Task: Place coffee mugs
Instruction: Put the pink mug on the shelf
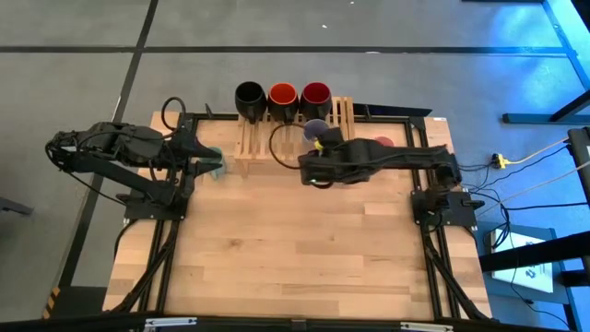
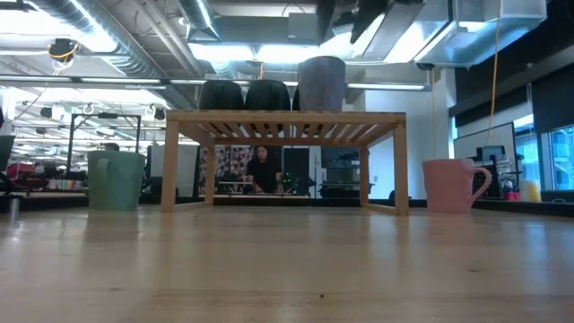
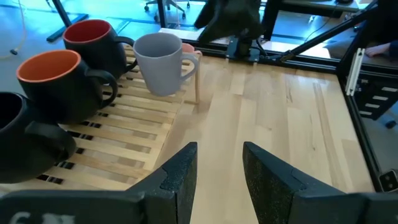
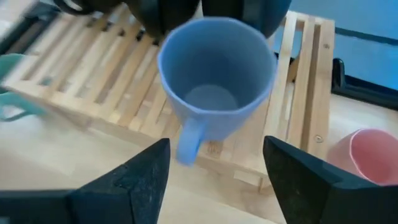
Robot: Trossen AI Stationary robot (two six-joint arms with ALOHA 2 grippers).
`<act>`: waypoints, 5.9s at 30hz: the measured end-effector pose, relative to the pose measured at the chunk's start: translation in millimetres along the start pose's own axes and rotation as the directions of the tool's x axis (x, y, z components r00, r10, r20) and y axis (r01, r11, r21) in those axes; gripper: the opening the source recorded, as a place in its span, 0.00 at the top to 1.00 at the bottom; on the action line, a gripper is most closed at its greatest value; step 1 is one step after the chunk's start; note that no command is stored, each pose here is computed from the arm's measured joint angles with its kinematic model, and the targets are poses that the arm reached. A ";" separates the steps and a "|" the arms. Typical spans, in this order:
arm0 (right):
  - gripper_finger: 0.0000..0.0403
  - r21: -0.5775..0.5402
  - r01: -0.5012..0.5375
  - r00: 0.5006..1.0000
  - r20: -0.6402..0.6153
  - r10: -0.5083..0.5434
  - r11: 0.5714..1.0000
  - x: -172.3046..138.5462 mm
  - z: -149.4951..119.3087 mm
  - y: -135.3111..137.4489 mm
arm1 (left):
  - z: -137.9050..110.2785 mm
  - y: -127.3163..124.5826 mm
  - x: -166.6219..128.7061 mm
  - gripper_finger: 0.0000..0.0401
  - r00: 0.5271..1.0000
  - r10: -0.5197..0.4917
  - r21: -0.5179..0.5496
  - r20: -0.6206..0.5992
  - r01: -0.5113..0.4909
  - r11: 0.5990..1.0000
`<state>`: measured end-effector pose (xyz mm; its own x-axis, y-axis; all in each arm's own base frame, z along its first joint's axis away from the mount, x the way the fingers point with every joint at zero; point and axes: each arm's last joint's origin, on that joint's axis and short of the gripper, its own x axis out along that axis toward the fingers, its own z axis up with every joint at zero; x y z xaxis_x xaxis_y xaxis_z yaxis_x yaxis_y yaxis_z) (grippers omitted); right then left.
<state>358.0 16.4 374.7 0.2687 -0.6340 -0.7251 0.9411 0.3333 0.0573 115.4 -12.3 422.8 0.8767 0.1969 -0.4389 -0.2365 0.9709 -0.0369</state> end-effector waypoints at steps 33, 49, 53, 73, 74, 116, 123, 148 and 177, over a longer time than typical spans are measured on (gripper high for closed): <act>0.39 0.132 0.050 0.971 -0.239 -0.017 0.990 31.5 -92.4 -230.1 | -1.7 5.2 -0.5 0.69 0.987 0.159 -0.021 0.010 -0.159 0.987; 0.39 -0.190 -0.017 0.933 -0.356 -0.053 0.982 96.3 -90.2 -266.6 | 1.1 -2.2 22.3 0.69 0.965 0.260 -0.023 -0.029 -0.260 0.965; 0.39 -0.128 -0.083 0.918 -0.395 0.026 0.988 112.6 -87.0 -273.4 | 1.2 -3.1 25.1 0.69 0.964 0.264 -0.018 -0.035 -0.264 0.964; 0.45 -0.187 -0.091 0.848 -0.529 -0.022 0.978 167.4 -78.6 -276.9 | 1.4 -2.6 24.8 0.69 0.960 0.280 -0.019 -0.030 -0.280 0.960; 0.47 -0.189 -0.099 0.849 -0.529 -0.016 0.977 169.4 -78.3 -276.0 | 1.4 -2.6 24.8 0.69 0.960 0.280 -0.019 -0.030 -0.280 0.960; 0.94 -0.151 -0.079 0.862 -0.508 -0.008 0.985 58.3 -49.7 -249.4 | 1.5 -1.9 24.6 0.69 0.953 0.304 -0.010 -0.023 -0.304 0.953; 0.94 -0.106 -0.146 0.832 -0.551 0.064 0.984 21.9 -71.3 -218.3 | -0.2 -1.1 23.6 0.69 0.951 0.308 0.002 -0.036 -0.308 0.951; 0.94 -0.002 -0.239 0.863 -0.459 0.211 0.971 -14.7 -96.2 31.1 | -8.7 11.3 -4.7 0.69 0.963 0.270 0.061 -0.022 -0.268 0.961; 0.94 0.005 -0.286 0.927 -0.251 0.278 0.958 42.8 -15.6 82.8 | -8.6 11.0 -3.9 0.69 0.962 0.271 0.063 -0.024 -0.269 0.961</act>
<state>444.2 27.7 337.7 0.4592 -0.3201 -0.8287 0.8258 0.4975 0.2655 105.8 -3.5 416.4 0.7696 0.4495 -0.4536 -0.4370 0.8886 0.1391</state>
